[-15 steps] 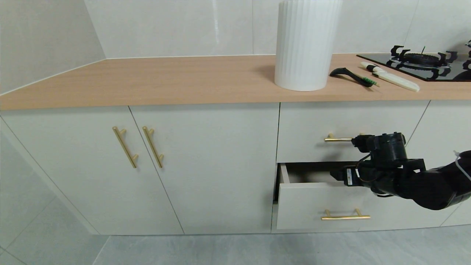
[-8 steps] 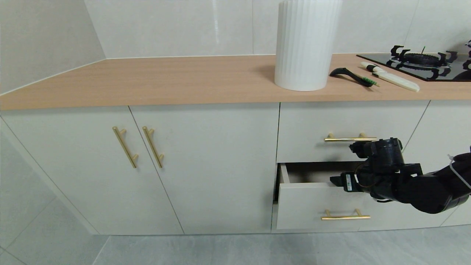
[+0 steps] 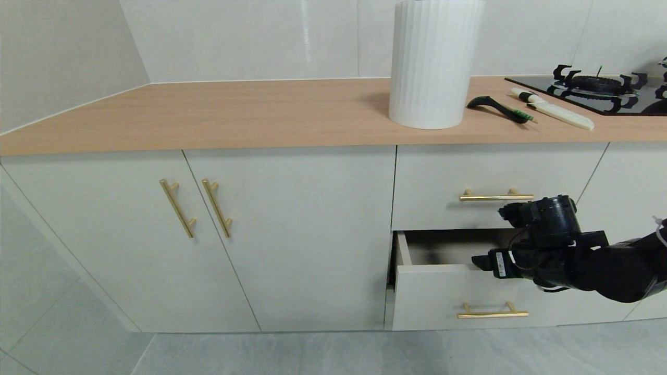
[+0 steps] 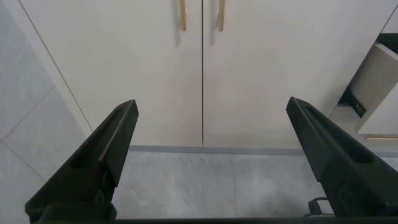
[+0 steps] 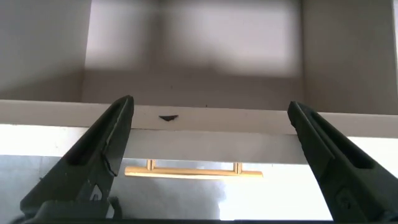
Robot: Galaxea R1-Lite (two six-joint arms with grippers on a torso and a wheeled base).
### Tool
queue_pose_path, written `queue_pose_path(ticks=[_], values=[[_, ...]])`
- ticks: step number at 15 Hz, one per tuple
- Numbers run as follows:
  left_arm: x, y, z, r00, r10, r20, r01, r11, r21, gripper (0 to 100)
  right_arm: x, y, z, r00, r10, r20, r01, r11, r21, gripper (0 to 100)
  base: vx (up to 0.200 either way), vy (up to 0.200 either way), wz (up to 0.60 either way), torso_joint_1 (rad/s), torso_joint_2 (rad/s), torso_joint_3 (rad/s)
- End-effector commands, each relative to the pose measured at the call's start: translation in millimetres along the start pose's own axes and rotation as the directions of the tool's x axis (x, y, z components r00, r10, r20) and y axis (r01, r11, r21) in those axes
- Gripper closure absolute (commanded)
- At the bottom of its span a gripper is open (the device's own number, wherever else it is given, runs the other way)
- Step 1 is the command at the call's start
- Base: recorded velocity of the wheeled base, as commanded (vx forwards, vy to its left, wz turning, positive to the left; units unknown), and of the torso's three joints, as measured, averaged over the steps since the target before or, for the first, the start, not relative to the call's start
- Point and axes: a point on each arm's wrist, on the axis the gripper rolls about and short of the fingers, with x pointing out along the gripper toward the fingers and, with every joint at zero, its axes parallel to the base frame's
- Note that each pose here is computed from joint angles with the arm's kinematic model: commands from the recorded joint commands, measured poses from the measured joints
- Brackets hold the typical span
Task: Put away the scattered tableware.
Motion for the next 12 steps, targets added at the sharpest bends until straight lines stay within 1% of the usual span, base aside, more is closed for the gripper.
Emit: queue_pose_path(ticks=[1, 4, 6, 8, 10, 11, 12], values=[[0, 0.0, 0.1, 1.0, 0.001, -0.001, -0.001, 1.0, 0.0, 0, -6, -1, 2, 1.0, 0.0, -0.008, 0.0, 1.0, -0.005, 0, 0.0, 0.0, 0.0, 0.0, 0.0, 0.0], [0, 0.0, 0.0, 1.0, 0.001, 0.0, -0.001, 1.0, 0.0, 0, -14, -2, 1, 0.998, -0.002, -0.064, 0.001, 1.0, -0.02, 0, 0.0, 0.0, 0.0, 0.0, 0.0, 0.0], [0, 0.0, 0.1, 1.0, 0.001, -0.001, -0.001, 1.0, 0.0, 0, -19, -2, -1, 0.991, -0.007, -0.135, 0.001, 0.999, -0.044, 0, 0.0, 0.0, 0.0, 0.0, 0.0, 0.0], [0, 0.0, 0.0, 1.0, 0.001, 0.0, -0.001, 1.0, 0.0, 0, -26, -3, -3, 0.975, -0.018, -0.223, 0.003, 0.998, -0.066, 0, 0.0, 0.0, 0.0, 0.0, 0.0, 0.0], [0, 0.0, 0.0, 1.0, 0.001, 0.0, -0.001, 1.0, 0.0, 0, -30, 0, -9, 0.958, -0.014, -0.288, -0.013, 0.996, -0.088, 0, 0.0, 0.0, 0.0, 0.0, 0.0, 0.0], [0, 0.0, 0.0, 1.0, 0.001, 0.0, -0.001, 1.0, 0.0, 0, -30, 1, -9, 0.958, -0.013, -0.288, -0.014, 0.996, -0.089, 0, 0.0, 0.0, 0.0, 0.0, 0.0, 0.0], [0, 0.0, 0.0, 1.0, 0.001, 0.0, -0.001, 1.0, 0.0, 0, -37, 4, -14, 0.941, -0.008, -0.337, -0.03, 0.994, -0.109, 0, 0.0, 0.0, 0.0, 0.0, 0.0, 0.0]])
